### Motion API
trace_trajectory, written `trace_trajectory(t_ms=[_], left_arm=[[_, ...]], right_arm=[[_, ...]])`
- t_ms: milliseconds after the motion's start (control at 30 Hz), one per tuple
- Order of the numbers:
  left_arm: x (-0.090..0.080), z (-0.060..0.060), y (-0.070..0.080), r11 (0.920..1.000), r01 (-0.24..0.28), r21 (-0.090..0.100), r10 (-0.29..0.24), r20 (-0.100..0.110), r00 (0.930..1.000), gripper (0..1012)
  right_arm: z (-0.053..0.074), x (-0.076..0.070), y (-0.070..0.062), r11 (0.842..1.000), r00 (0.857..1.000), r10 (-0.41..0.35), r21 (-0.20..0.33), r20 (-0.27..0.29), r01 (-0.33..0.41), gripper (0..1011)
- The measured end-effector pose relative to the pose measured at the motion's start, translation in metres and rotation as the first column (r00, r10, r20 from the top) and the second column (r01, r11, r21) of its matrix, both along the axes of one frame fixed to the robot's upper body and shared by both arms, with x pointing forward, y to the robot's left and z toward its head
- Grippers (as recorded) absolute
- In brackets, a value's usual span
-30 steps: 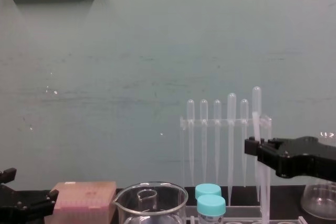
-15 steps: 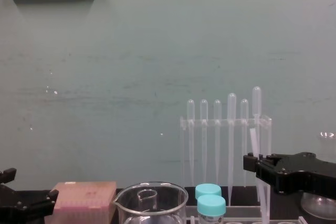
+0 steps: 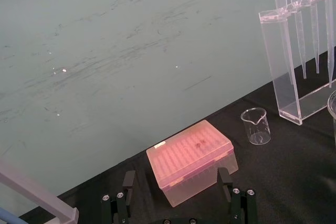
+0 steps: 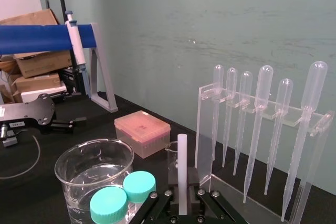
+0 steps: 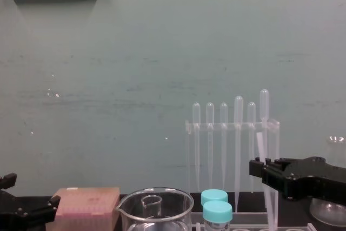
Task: Pick up the stirring rod with one hand, then place it down.
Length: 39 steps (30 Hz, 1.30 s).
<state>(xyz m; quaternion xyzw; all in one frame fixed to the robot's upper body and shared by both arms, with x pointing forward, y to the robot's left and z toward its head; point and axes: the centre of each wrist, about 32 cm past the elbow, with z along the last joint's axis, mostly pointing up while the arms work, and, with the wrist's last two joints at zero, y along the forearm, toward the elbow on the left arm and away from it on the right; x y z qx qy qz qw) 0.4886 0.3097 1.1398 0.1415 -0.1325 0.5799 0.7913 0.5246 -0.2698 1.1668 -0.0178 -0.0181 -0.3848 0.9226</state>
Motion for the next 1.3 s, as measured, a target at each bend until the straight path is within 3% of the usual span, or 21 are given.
trace_trajectory(t_ms=[533, 633, 900, 1067, 1233, 1267, 1300], left_arm=[[0.000, 0.000, 0.000, 1.0000, 0.000, 0.000, 0.000, 0.000, 1.0000, 1000], [0.000, 0.000, 0.000, 1.0000, 0.000, 0.000, 0.000, 0.000, 1.0000, 1000], [0.000, 0.000, 0.000, 1.0000, 0.000, 0.000, 0.000, 0.000, 1.0000, 1000], [0.000, 0.000, 0.000, 1.0000, 0.000, 0.000, 0.000, 0.000, 1.0000, 1000], [0.000, 0.000, 0.000, 1.0000, 0.000, 0.000, 0.000, 0.000, 1.0000, 1000], [0.000, 0.000, 0.000, 1.0000, 0.000, 0.000, 0.000, 0.000, 1.0000, 1000], [0.000, 0.000, 0.000, 1.0000, 0.000, 0.000, 0.000, 0.000, 1.0000, 1000]], right_arm=[[0.001, 0.000, 0.000, 1.000, 1.000, 0.001, 0.001, 0.000, -0.001, 579], [0.001, 0.000, 0.000, 1.000, 1.000, 0.001, 0.001, 0.000, -0.001, 720], [0.001, 0.000, 0.000, 1.000, 1.000, 0.001, 0.001, -0.001, -0.001, 932], [0.002, 0.000, -0.001, 1.000, 1.000, 0.001, -0.003, -0.006, -0.001, 1003], [0.006, -0.005, -0.007, 0.996, 0.996, -0.087, -0.013, -0.021, 0.087, 1003], [0.006, -0.006, -0.009, 0.993, 0.993, -0.120, -0.013, -0.021, 0.120, 1003], [0.005, -0.009, -0.012, 0.980, 0.980, -0.199, -0.016, -0.017, 0.199, 1003]])
